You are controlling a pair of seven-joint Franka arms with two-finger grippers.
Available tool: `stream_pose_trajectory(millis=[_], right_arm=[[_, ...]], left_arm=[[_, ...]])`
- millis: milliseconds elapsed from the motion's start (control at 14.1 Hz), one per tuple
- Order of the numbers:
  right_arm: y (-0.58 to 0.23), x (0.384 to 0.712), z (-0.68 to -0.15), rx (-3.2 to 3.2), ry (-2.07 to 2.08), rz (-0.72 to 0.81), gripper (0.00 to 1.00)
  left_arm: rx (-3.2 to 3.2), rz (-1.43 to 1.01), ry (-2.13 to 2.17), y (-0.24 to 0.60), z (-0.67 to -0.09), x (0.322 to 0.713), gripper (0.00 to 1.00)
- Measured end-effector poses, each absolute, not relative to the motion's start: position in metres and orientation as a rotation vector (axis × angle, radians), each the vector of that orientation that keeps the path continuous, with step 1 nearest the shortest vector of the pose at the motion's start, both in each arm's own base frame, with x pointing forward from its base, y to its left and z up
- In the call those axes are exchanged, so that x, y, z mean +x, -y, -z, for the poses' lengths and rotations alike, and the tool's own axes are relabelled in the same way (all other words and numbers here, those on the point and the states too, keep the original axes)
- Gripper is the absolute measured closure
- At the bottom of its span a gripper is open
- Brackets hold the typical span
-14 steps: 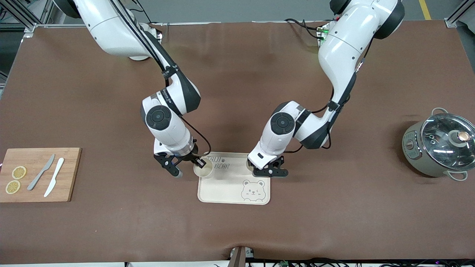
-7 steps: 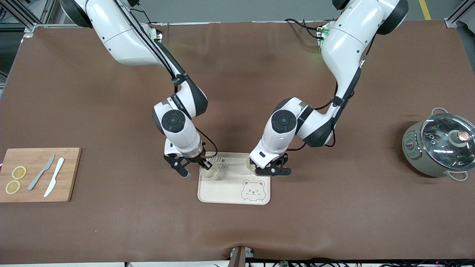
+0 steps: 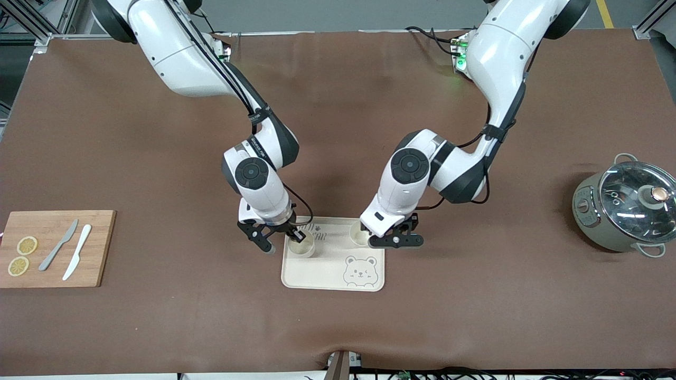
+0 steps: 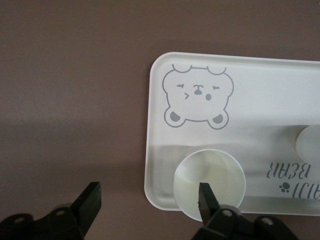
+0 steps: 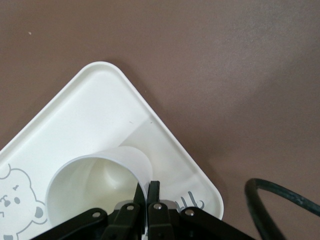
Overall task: Place white IKEA cup upright on tray with both arms
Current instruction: 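Open both grippers, releasing the cups upright on the tray, and lift away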
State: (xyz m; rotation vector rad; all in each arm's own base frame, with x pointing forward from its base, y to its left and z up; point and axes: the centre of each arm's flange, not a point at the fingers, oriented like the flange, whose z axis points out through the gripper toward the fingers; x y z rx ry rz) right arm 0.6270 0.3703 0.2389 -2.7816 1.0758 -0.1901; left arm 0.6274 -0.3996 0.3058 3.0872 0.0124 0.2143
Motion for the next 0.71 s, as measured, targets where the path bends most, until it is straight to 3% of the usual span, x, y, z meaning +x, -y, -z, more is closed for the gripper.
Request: stream_pose_trajectory(millis=[71, 141, 495, 707], right_arm=[[-0.370, 0.627, -0.239, -2.783, -1.076, 0.194, 0.97], [-0.369, 0.628, -0.238, -2.785, -1.078, 0.196, 0.97], [-0.371, 0.627, -0.235, -2.789, -1.073, 0.198, 0.97], [-0.373, 0.625, -0.235, -2.791, -1.070, 0.200, 0.88]], left_arm=[[3.084, -0.224, -0.018, 0.397, -0.312, 0.629, 0.01], [3.082, -0.233, -0.023, 0.395, -0.316, 0.630, 0.00], [3.081, -0.266, -0.102, 0.362, -0.345, 0.647, 0.00], [3.086, -0.287, -0.118, 0.328, -0.360, 0.664, 0.00]])
